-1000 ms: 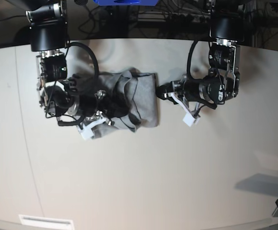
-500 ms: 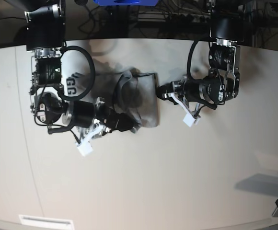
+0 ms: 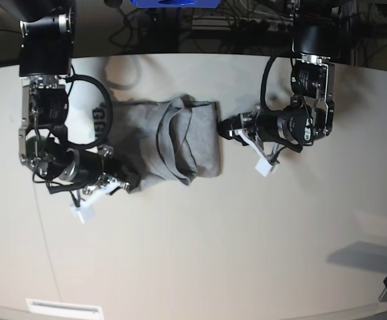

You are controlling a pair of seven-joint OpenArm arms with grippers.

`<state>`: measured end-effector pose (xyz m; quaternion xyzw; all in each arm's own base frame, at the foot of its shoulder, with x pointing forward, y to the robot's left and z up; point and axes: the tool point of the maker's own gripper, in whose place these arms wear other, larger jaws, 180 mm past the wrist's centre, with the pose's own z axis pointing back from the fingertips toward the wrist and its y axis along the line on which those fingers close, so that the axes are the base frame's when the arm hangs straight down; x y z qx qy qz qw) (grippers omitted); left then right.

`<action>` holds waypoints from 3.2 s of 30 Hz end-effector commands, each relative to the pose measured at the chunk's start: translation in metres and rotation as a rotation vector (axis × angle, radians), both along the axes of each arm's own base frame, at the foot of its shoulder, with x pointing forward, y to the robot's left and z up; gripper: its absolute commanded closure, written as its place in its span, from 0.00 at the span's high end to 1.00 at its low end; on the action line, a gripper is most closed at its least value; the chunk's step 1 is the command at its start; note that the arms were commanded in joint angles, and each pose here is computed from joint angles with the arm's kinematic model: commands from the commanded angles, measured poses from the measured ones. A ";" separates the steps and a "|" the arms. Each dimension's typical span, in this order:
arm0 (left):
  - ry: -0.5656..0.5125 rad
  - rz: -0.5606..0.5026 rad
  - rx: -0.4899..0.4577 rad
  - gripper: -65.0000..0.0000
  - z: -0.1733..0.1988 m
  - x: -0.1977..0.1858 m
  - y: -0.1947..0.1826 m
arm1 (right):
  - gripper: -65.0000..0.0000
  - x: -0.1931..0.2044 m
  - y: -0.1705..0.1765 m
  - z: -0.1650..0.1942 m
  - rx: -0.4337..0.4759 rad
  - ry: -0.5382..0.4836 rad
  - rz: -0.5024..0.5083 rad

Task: Fold the T-shirt properly
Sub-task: 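Tuck the folded end under with the right gripper while left holds the edge, then press the folded bundle flat with the right gripper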

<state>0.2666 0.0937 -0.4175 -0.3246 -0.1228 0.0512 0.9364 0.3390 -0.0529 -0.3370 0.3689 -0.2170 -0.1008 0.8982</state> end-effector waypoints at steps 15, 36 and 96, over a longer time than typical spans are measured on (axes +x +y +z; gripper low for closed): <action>-0.003 0.004 0.056 0.00 -0.002 0.003 0.011 | 0.00 0.000 -0.019 -0.033 -0.223 0.027 -0.051; -0.003 0.006 0.056 0.00 -0.002 0.003 0.012 | 0.00 -0.003 0.009 0.034 -0.249 -0.209 0.018; -0.006 0.005 0.059 0.00 -0.002 0.003 0.012 | 0.00 -0.038 0.079 0.014 -0.184 -0.024 0.080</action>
